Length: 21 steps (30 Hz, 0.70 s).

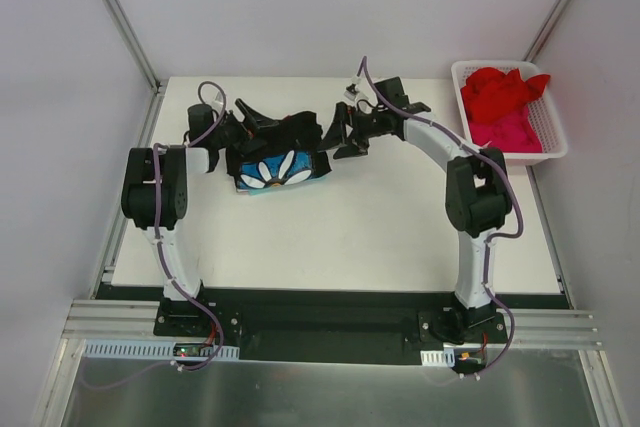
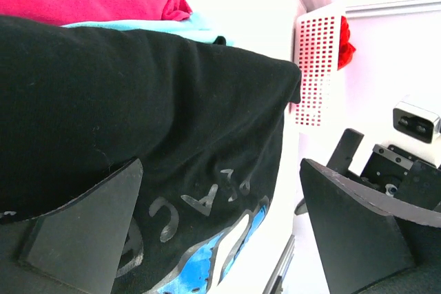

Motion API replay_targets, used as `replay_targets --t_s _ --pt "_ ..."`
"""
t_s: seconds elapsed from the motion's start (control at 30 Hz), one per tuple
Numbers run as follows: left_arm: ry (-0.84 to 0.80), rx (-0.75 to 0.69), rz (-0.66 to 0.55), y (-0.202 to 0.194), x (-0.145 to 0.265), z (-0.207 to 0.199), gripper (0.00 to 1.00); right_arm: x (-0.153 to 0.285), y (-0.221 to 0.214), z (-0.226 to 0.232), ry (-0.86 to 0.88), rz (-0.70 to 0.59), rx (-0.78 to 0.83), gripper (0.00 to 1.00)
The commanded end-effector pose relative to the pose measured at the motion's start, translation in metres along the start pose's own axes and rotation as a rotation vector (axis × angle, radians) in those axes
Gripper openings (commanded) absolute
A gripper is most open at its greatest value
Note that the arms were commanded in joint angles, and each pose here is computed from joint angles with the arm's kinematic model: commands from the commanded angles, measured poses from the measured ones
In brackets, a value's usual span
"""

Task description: Fold and stack the t-shirts

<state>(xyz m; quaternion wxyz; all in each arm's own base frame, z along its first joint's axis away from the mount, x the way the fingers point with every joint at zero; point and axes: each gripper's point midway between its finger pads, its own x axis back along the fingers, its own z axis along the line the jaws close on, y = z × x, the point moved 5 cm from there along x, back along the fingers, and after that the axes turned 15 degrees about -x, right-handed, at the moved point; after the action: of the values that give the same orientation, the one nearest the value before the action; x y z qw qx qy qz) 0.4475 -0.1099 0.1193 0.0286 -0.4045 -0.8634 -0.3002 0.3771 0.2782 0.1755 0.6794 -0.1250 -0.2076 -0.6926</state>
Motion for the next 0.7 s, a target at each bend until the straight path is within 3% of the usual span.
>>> replay_targets --t_s 0.0,0.37,0.53,0.67 --pt "-0.014 -0.062 -0.049 0.02 0.007 -0.008 0.99 0.018 0.001 0.039 0.06 -0.027 0.077 0.96" --pt "-0.036 -0.097 -0.067 0.011 0.024 -0.037 0.99 -0.026 0.004 0.083 0.238 0.037 0.12 0.96" --pt "0.074 -0.258 -0.113 0.036 0.051 -0.068 0.99 -0.035 0.009 0.08 0.239 0.052 0.118 0.96" --pt "0.048 -0.279 -0.138 0.039 0.067 -0.093 0.99 -0.048 0.023 0.086 0.312 0.066 0.124 0.96"
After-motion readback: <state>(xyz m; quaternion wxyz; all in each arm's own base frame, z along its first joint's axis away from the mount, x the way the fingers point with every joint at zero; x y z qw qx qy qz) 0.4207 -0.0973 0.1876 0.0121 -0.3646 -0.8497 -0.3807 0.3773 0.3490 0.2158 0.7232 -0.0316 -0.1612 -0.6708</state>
